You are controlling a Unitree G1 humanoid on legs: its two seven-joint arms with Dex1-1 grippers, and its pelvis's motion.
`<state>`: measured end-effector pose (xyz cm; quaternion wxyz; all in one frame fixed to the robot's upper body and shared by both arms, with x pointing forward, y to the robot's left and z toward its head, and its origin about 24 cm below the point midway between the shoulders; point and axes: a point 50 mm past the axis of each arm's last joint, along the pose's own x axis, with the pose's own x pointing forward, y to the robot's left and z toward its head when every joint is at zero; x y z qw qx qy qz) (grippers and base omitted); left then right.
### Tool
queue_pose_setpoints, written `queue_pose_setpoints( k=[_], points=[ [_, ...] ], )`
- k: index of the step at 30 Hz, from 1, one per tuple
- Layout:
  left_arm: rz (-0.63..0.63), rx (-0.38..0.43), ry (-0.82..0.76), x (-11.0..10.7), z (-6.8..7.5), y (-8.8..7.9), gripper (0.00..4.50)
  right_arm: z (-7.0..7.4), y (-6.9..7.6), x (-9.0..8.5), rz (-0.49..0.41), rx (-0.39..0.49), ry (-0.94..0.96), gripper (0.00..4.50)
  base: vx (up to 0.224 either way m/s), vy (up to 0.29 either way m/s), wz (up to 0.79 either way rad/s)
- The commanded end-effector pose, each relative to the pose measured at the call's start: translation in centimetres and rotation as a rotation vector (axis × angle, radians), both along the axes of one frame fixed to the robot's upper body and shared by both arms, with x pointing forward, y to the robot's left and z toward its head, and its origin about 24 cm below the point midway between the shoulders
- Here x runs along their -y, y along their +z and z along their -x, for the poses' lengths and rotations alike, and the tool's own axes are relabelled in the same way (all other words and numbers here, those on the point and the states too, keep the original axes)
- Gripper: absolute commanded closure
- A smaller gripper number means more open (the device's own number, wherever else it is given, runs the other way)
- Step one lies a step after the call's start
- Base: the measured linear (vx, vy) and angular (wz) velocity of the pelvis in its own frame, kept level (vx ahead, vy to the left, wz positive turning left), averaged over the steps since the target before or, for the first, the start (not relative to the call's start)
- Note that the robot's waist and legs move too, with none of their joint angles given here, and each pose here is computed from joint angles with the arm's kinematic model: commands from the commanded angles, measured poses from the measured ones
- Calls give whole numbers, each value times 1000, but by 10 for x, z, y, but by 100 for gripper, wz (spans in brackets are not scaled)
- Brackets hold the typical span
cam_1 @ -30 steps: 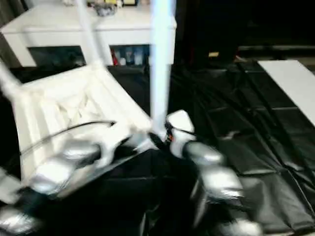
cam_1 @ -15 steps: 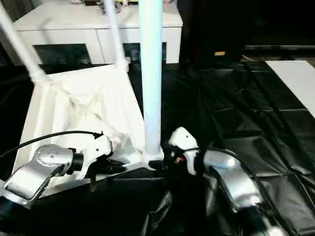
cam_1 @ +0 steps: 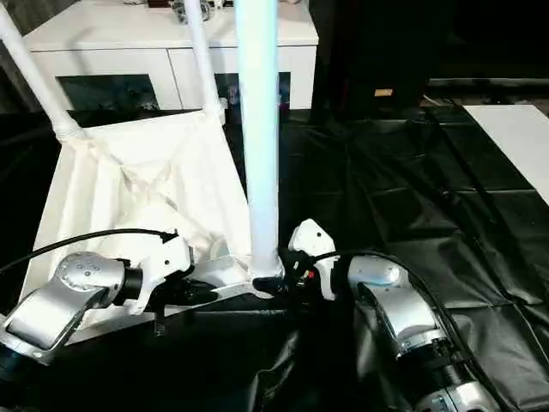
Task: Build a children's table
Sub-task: Rotate leg to tighten
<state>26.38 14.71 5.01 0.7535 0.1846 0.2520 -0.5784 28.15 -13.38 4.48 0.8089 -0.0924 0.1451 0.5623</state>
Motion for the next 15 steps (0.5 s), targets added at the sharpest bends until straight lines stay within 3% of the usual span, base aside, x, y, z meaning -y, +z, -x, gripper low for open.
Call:
queue_pose_setpoints(
  k=[1,3,5,10,12,15],
  points=[
    [-4,-108,-39,3,12,-16,450,-6,4,2,-18,34,-52,179,0,0,0],
    [0,-113,-9,4,11,-17,450,-10,3,2,-22,40,-107,180,0,0,0],
    [4,-85,128,13,1,-22,450,-20,-4,1,-41,38,-318,181,0,0,0],
    [45,-70,343,31,-15,-28,450,-25,-19,-4,-32,32,-586,181,0,0,0],
    [21,-41,456,44,-26,-35,450,-24,-33,-12,24,32,-763,181,0,0,0],
    [4,-13,485,51,-30,-38,450,-23,-38,-23,58,39,-823,181,0,0,0]
  ],
)
